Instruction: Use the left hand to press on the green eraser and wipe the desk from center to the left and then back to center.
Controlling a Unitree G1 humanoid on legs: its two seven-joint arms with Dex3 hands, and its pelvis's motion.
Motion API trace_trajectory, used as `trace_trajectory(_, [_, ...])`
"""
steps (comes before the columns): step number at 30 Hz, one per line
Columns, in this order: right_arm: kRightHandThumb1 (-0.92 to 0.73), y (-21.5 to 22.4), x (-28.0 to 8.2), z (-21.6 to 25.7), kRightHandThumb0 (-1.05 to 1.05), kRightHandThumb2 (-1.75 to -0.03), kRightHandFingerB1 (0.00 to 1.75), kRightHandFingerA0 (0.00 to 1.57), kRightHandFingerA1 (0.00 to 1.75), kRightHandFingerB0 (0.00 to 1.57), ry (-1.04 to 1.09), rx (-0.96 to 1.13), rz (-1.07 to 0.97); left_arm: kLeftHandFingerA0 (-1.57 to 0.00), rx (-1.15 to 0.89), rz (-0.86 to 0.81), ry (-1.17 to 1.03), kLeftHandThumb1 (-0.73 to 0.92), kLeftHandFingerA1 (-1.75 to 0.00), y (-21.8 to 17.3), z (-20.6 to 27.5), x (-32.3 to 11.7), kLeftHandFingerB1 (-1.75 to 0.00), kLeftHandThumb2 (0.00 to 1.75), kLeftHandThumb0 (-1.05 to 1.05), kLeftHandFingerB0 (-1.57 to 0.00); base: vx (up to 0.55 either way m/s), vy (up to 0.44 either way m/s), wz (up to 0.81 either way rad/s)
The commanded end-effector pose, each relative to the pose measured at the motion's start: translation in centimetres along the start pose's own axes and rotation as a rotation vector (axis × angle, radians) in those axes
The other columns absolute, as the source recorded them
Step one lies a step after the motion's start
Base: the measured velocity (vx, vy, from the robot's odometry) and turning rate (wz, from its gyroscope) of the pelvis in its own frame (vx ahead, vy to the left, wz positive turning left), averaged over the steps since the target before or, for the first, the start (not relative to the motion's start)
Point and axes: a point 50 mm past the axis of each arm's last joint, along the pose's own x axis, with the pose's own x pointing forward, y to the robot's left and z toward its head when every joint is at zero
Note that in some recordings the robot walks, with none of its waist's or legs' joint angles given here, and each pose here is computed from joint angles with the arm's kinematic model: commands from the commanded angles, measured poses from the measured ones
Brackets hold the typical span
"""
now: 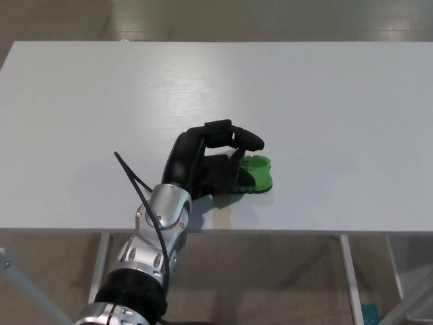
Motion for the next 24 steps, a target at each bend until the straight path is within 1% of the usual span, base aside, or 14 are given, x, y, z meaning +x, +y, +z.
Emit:
trace_trajectory(1, [-0.76,0.0,-0.1,-0.1,-0.44,-0.63,0.39,0.62,0.49,0.58,-0.003,-0.012,0.01,-1.04,0.008,0.03,0.088,0.8,-0.96,0.7,-1.7,-0.3,-0.92,0.73,-0.15,-0.92,0.0,0.0,0.0])
trace_trajectory(13, [-0.77,0.3,0.0,0.1,-0.44,-0.63,0.39,0.62,0.48,0.58,-0.003,0.005,0.018,-1.05,-0.004,0.069,0.18,0.82,-0.95,1.4,-4.3,-1.3,-0.91,0.73,-0.15,-0.94,0.0,0.0,0.0])
trace_trajectory(15, [-0.77,0.3,0.0,0.1,-0.44,-0.63,0.39,0.62,0.49,0.58,-0.007,0.014,0.023,-1.06,-0.001,0.086,0.197,0.81,-0.96,2.0,-4.8,-1.6,-0.98,0.75,-0.15,-0.92,0.0,0.0,0.0])
trace_trajectory(19, [-0.77,0.2,0.1,0.1,-0.44,-0.63,0.39,0.62,0.49,0.58,-0.004,0.009,0.02,-1.06,-0.001,0.112,0.206,0.81,-0.97,3.1,-5.2,-1.9,-1.0,0.75,-0.15,-0.91,0.0,0.0,0.0])
trace_trajectory(21, [-0.77,0.2,0.1,0.1,-0.44,-0.63,0.39,0.62,0.49,0.58,0.0,0.004,0.019,-1.06,-0.003,0.123,0.208,0.81,-0.97,3.7,-5.4,-2.1,-1.0,0.75,-0.15,-0.91,0.0,0.0,0.0])
trace_trajectory(24, [-0.77,0.1,-0.1,0.0,-0.44,-0.63,0.39,0.62,0.5,0.59,-0.008,0.005,0.026,-1.08,-0.014,0.157,0.211,0.81,-0.95,5.4,-5.8,-2.7,-0.95,0.76,-0.14,-0.93,0.0,0.0,0.0])
